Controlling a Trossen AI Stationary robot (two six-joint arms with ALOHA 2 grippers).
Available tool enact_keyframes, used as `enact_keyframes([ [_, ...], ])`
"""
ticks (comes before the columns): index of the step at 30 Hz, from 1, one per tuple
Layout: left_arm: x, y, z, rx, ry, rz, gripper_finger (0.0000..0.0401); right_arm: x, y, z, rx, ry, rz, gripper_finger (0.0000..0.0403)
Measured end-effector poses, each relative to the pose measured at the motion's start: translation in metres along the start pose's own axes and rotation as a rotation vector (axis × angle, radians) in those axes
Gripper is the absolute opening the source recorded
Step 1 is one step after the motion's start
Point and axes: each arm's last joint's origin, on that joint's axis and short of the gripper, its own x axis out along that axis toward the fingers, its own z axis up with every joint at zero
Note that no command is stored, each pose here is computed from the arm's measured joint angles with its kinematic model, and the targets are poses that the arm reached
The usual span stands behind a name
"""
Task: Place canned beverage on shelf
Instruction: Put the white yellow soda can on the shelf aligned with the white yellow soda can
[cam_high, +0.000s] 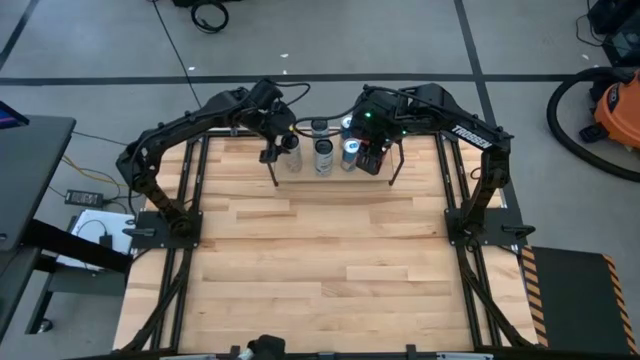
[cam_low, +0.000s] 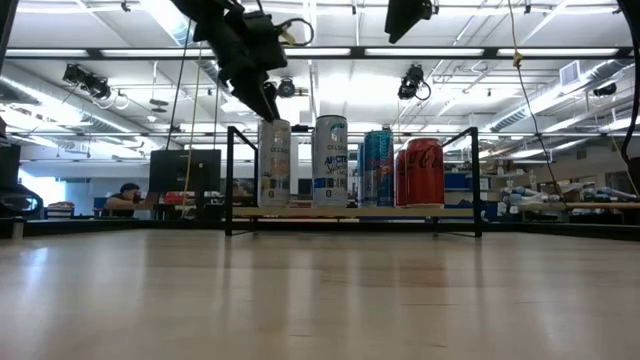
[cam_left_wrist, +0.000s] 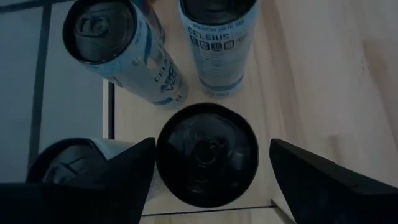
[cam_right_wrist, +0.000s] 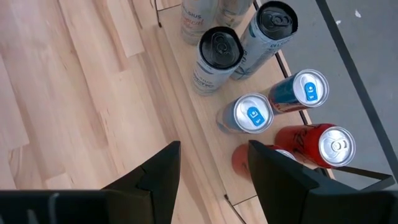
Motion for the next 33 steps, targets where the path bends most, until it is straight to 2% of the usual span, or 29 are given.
enact_keyframes([
  [7,0.002,-0.007,0.013,-0.056,-0.046,0.023,0.0315,0.000,0.000,0.000,-0.002,-0.005,0.001,0.0194],
  [12,0.004,-0.011,0.019,-0.143,-0.026,0.092,0.0315,0.000,0.000,0.000,-0.002,-0.005,0.001,0.0194],
  [20,0.004,-0.009,0.017,-0.398,0.013,0.167,0.0315,0.000,0.000,0.000,-0.002,-0.004,0.001,0.0194],
  [24,0.004,-0.010,0.015,-0.475,0.025,0.163,0.0315,0.000,0.000,0.000,-0.002,-0.002,0.001,0.0194],
  [33,0.005,-0.014,0.014,-0.476,0.057,0.149,0.0315,0.000,0.000,0.000,-0.002,-0.001,0.000,0.0194],
])
